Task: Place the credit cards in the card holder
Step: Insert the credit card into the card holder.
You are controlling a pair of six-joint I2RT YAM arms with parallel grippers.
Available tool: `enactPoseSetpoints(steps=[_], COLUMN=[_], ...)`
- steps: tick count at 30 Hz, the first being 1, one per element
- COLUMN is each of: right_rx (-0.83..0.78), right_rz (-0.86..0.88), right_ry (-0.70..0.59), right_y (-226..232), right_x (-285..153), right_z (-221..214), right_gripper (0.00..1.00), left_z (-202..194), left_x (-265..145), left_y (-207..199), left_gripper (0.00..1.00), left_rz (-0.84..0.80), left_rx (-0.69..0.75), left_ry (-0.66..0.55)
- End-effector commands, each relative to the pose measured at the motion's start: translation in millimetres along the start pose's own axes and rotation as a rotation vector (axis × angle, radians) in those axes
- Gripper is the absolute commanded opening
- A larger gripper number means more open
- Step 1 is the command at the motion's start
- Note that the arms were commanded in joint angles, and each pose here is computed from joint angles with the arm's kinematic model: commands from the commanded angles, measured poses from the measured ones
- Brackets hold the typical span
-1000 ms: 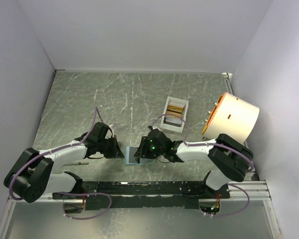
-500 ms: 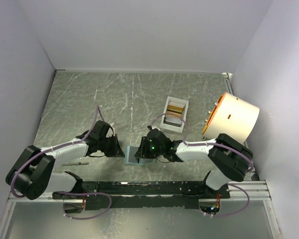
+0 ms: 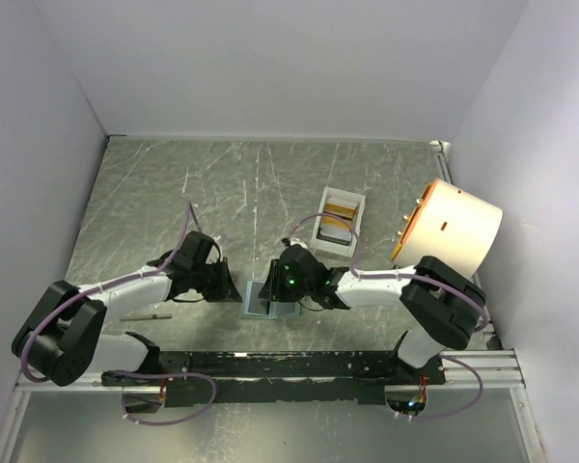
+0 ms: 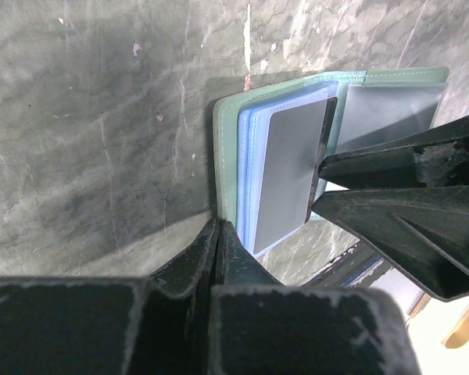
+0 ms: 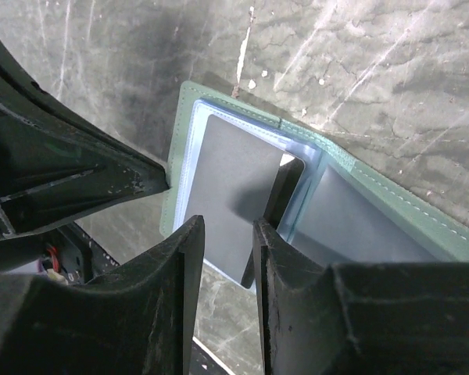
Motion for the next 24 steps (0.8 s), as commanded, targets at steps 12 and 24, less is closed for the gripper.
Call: enactPoseSetpoints(steps=[12,24], right_rx=[0.036,0.036], right_rz=[-0.036,-0.091], right_ry=[-0.057,-0.061], right_y=[-2,-2], right_x=[0,8], right_z=[7,11], right_gripper=[0.36,0.37], left_z=[11,11], left_x=[0,1], left_y=[-3,-3], left_gripper=[0.07,0.07], left_rz=[0.018,0.016], left_rx=[0.023,0.022], left_ry=[-0.022,-0.021])
Point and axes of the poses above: each gripper's point midway between its finger pads, its own x axis out along the fingers, its own y axis along the line the jaws close on, z = x × y, the point moved 4 cm from there along -x, back along the fingers, and after that the axes turned 12 degrees about x, right-handed, at the moved point
